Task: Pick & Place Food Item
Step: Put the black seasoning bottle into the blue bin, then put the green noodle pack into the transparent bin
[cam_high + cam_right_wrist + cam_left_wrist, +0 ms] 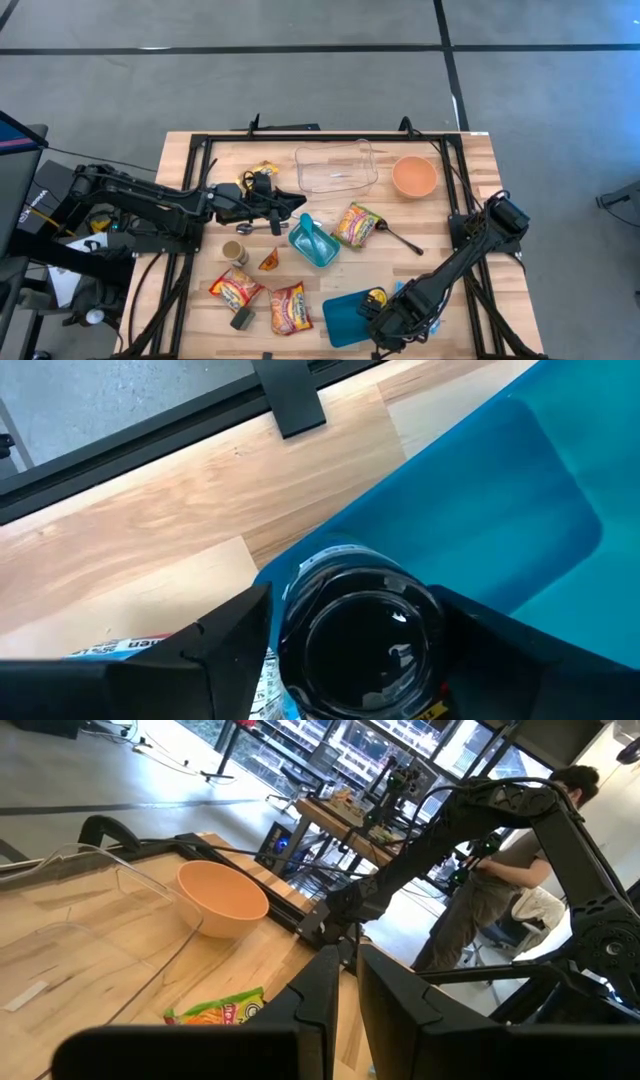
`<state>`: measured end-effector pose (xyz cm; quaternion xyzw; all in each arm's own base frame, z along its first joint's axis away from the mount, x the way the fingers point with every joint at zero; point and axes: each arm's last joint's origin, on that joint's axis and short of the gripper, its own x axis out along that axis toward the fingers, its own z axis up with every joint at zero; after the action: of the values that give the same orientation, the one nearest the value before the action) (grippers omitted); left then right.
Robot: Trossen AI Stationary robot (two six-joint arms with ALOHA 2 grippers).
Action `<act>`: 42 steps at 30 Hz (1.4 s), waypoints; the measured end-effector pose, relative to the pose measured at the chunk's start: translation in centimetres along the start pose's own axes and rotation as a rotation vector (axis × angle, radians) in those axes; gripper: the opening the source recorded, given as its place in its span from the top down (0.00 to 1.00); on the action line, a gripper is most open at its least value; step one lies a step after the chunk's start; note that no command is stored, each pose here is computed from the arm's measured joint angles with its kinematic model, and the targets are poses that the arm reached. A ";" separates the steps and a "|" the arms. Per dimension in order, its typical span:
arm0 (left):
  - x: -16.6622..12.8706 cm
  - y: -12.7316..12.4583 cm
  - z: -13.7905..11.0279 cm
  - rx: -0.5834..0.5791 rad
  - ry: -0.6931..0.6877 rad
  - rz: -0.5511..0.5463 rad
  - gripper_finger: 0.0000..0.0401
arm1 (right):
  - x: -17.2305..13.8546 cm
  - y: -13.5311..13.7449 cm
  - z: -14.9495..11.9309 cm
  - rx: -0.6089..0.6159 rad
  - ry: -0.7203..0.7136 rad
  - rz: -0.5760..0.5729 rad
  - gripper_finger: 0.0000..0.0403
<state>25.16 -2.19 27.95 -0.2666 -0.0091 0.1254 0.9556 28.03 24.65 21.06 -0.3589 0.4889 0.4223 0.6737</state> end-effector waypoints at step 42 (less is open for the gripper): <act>0.0 0.0 0.0 0.000 0.003 -0.005 0.91 | -6.2 -1.7 2.5 0.289 -0.080 -0.033 0.37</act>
<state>25.16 -2.20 27.95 -0.2669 -0.0082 0.1225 0.9559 29.50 24.90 27.77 -0.2490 0.5115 0.3502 0.7442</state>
